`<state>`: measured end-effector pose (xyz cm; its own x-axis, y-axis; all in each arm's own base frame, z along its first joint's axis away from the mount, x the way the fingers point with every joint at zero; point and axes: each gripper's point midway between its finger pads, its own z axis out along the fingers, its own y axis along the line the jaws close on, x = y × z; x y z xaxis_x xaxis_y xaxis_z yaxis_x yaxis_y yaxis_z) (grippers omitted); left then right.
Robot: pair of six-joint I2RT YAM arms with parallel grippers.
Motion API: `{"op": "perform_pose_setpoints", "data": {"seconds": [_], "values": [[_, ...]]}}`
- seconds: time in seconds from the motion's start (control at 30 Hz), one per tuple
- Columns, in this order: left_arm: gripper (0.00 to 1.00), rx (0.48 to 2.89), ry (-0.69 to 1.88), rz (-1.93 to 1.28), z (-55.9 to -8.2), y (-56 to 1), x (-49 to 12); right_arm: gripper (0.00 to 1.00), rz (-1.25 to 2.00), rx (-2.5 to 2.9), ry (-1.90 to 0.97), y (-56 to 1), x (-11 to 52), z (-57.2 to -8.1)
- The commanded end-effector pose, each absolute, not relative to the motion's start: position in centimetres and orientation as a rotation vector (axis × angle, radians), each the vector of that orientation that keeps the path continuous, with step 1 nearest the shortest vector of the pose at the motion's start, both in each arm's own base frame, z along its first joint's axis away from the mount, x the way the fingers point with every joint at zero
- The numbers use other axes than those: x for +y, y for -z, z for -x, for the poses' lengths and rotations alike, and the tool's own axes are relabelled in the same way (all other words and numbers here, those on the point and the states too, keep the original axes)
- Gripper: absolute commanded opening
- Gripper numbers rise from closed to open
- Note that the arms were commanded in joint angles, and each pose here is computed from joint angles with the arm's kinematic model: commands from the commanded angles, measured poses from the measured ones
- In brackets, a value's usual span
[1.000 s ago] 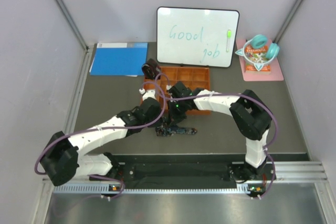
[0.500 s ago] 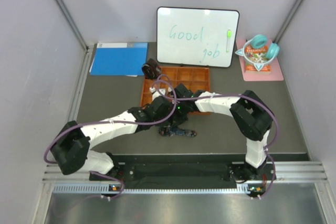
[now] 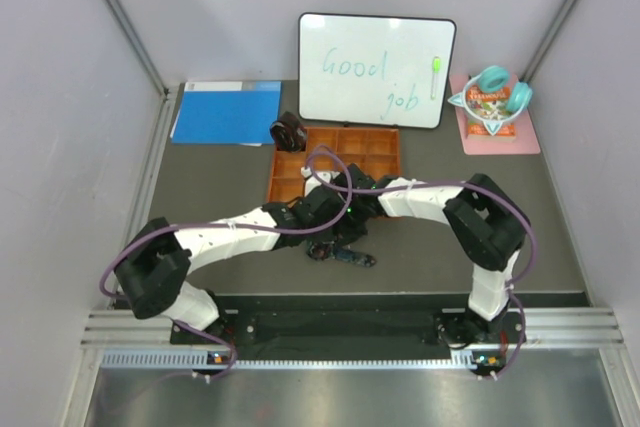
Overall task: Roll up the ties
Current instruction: Roll the tie at the center of the board.
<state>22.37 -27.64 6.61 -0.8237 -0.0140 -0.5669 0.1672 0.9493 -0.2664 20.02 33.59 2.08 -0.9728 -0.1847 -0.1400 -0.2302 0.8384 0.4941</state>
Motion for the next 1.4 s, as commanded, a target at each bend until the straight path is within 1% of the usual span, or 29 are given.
{"op": "perform_pose_setpoints", "data": {"seconds": [0.0, 0.33, 0.43, 0.57, 0.67, 0.7, 0.77, 0.8, 0.83, 0.97, 1.17, 1.23, 1.37], "values": [[0.20, 2.468, 0.521, -0.154, -22.1, -7.5, -31.2, 0.00, 0.379, 2.921, -0.838, -3.8, 32.8, -19.0], [0.20, 2.490, 0.476, -0.199, -20.8, -6.3, -31.4, 0.00, 0.307, 2.897, -0.741, -5.5, 28.7, -20.5], [0.21, 2.491, 0.464, -0.208, -20.8, -6.1, -31.3, 0.00, 0.291, 2.898, -0.729, -5.8, 27.8, -20.6], [0.29, 2.503, 0.443, -0.230, -20.8, -5.5, -31.5, 0.00, 0.267, 2.882, -0.700, -6.4, 26.6, -21.1], [0.40, 2.507, 0.447, -0.246, -21.0, -5.4, -32.1, 0.00, 0.249, 2.876, -0.699, -6.9, 25.8, -21.2], [0.48, 2.505, 0.451, -0.250, -21.1, -5.5, -32.3, 0.00, 0.241, 2.875, -0.701, -7.0, 25.6, -21.3], [0.57, 2.504, 0.459, -0.260, -21.1, -5.7, -32.6, 0.00, 0.240, 2.860, -0.704, -7.6, 25.3, -21.4], [0.60, 2.499, 0.468, -0.270, -21.2, -6.0, -32.8, 0.00, 0.240, 2.860, -0.704, -7.7, 25.2, -21.3], [0.61, 2.498, 0.465, -0.273, -21.2, -6.1, -32.8, 0.00, 0.239, 2.855, -0.710, -7.9, 25.2, -21.3], [0.63, 2.486, 0.455, -0.278, -21.4, -7.4, -32.6, 0.00, 0.240, 2.841, -0.746, -8.7, 25.6, -21.2], [0.69, 2.415, 0.468, -0.250, -21.8, -11.2, -31.8, 0.00, 0.233, 2.809, -0.843, -9.6, 26.9, -21.5], [0.70, 2.382, 0.438, -0.229, -22.1, -12.4, -30.8, 0.00, 0.229, 2.805, -0.898, -10.0, 27.5, -21.3], [0.74, 2.356, 0.385, -0.187, -22.1, -12.9, -28.4, 0.00, 0.241, 2.771, -0.977, -10.9, 28.6, -21.1]]}}
